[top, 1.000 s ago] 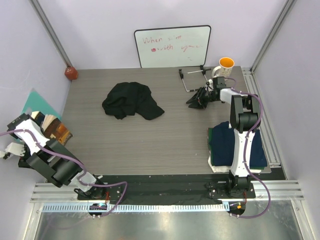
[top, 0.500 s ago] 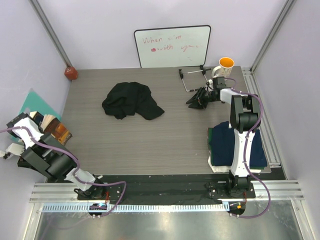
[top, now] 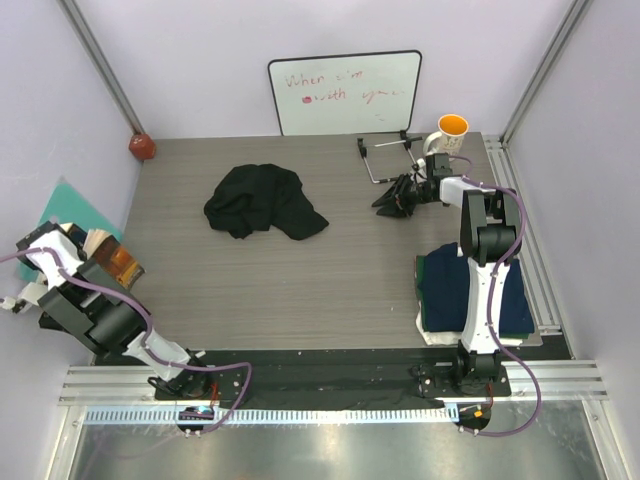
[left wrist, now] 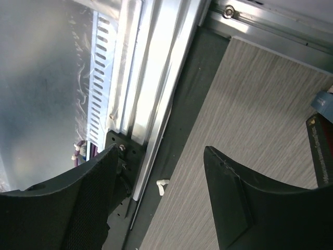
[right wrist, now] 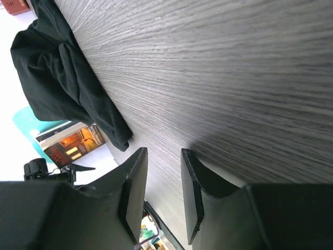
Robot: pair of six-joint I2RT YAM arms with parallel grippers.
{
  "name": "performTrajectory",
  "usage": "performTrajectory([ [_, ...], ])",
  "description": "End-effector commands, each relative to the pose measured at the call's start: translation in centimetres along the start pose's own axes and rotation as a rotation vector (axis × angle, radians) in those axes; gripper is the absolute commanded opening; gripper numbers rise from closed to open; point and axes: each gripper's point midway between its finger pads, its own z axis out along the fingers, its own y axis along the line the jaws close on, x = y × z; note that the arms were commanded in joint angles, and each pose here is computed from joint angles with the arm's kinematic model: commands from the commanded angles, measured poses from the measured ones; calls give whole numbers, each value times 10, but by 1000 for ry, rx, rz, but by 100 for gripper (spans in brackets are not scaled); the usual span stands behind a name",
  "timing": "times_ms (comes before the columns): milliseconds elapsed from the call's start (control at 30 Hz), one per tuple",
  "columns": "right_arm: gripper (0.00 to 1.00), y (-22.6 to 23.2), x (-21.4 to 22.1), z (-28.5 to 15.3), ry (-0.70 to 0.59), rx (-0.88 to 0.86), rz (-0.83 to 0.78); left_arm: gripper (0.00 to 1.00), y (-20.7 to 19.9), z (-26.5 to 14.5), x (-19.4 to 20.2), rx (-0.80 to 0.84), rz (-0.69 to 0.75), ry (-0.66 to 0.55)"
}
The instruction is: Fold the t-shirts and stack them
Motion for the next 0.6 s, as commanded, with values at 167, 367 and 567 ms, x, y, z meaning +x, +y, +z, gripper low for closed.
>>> performTrajectory([
  [167,38,31,-6,-11,-45,-48,-59,67,-55,-7,-18,94,43,-51],
  [367,38,29,-6,-12,-50,-40,-50,67,-78,-21,-23,115,73,-79],
  [567,38,30,-7,-11,-58,-38,-50,67,-96,-28,-22,122,105,-95],
])
